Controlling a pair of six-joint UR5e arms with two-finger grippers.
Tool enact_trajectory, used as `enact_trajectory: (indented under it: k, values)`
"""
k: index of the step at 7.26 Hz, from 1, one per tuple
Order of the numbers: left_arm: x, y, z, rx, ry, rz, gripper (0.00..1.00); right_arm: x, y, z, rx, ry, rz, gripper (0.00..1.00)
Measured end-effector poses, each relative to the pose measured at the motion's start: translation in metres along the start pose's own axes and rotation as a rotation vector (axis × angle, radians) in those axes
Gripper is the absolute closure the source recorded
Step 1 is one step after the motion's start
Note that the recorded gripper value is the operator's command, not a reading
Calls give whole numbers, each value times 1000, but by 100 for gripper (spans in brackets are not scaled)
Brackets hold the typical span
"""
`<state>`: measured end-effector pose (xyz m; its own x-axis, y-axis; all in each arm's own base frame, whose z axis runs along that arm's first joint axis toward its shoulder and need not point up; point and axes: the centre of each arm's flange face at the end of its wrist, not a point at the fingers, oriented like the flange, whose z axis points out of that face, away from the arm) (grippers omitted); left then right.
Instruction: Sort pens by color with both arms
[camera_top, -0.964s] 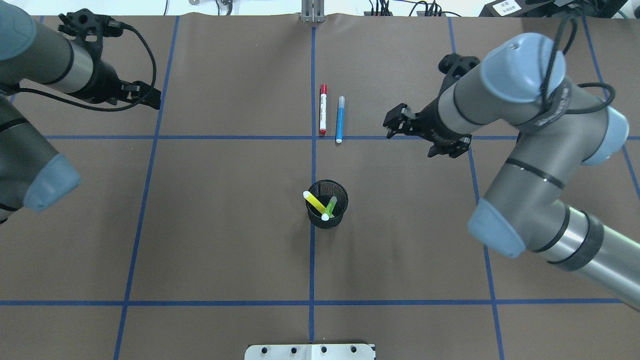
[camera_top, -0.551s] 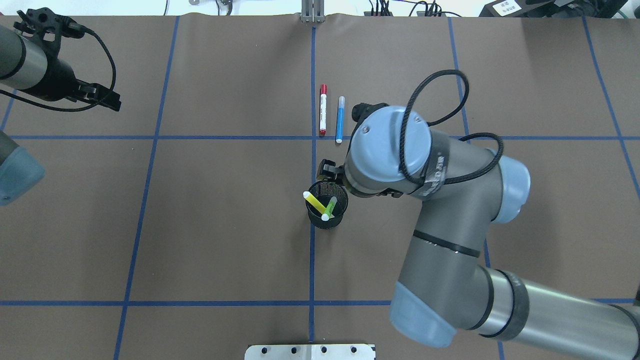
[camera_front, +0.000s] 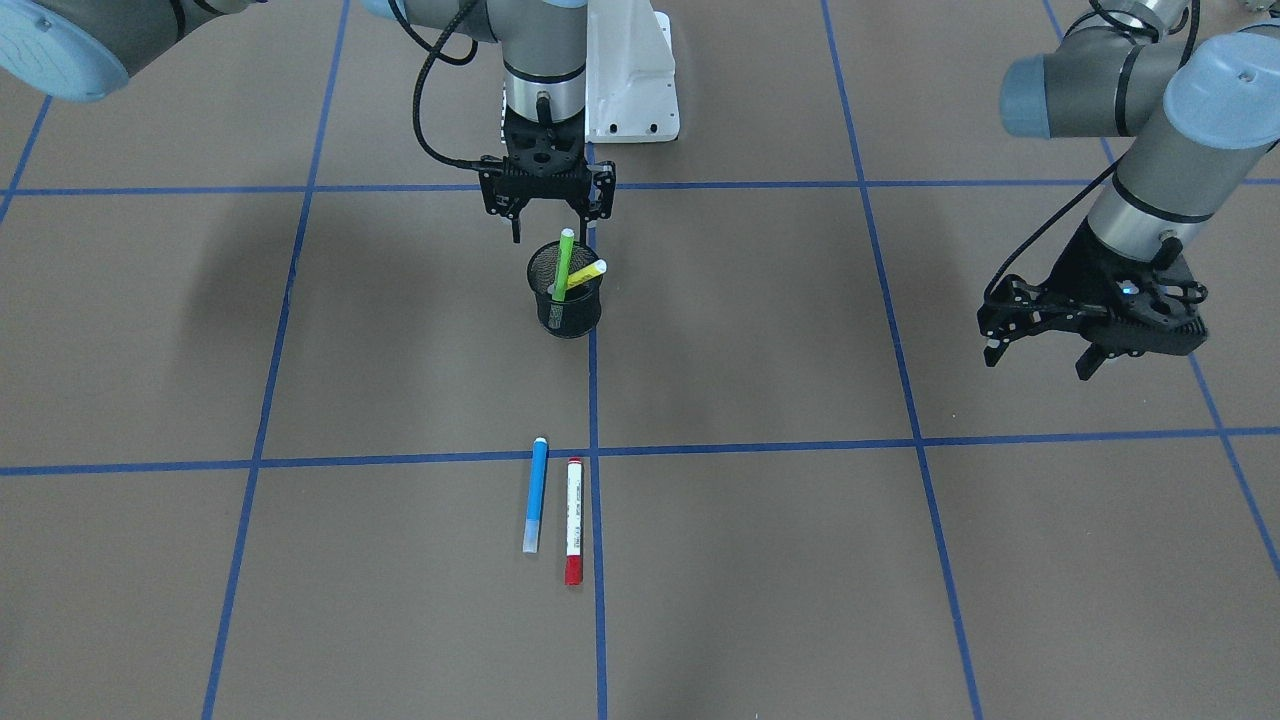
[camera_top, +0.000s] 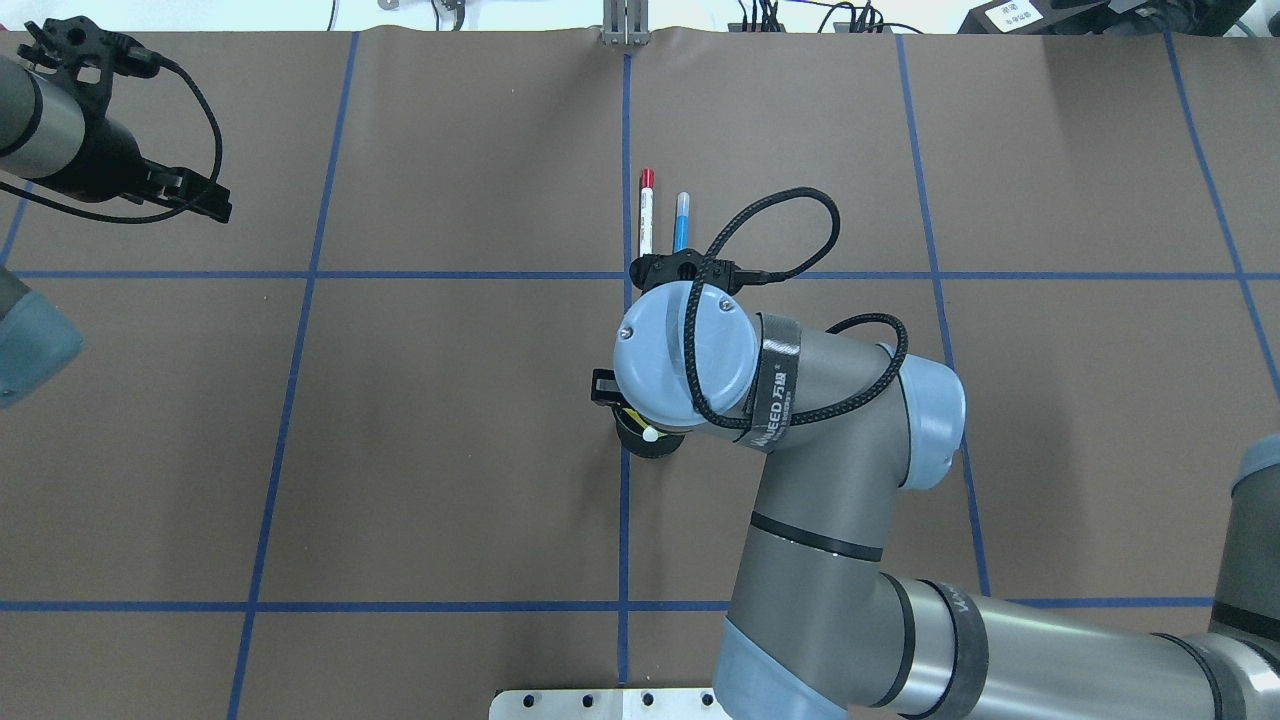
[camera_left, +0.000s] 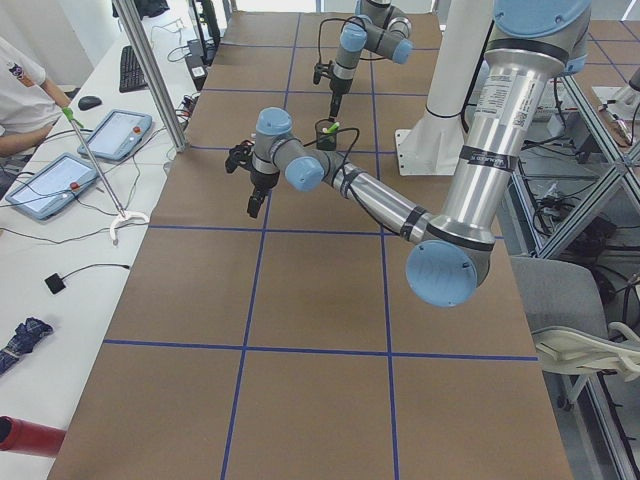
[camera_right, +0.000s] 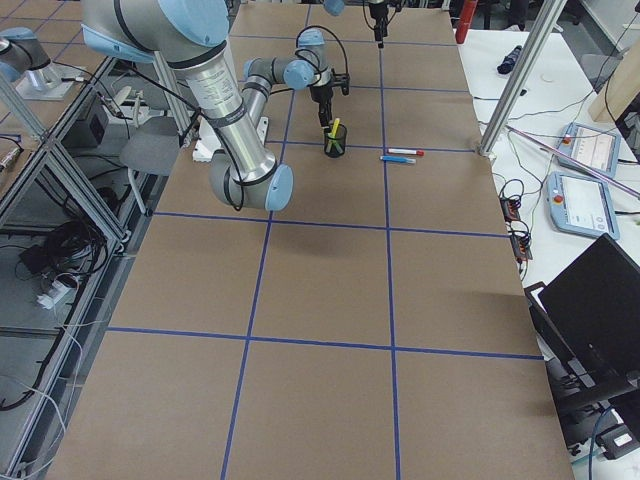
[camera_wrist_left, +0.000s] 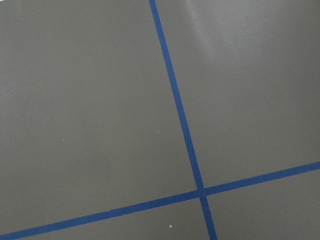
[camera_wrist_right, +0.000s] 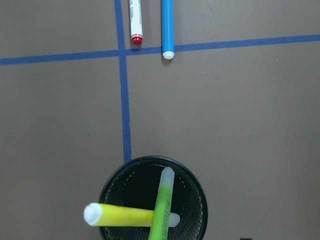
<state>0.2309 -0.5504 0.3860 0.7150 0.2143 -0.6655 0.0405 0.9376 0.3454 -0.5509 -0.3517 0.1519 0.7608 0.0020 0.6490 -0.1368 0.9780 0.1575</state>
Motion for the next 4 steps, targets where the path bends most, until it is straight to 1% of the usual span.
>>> enact_trajectory:
  k: [3, 4]
  values:
    - [0, 0, -1, 1, 1, -2, 0, -12, 11, 9, -9, 12, -92, 58]
    - [0, 1, -1, 1, 1, -2, 0, -14, 11, 9, -6, 12, -109, 60]
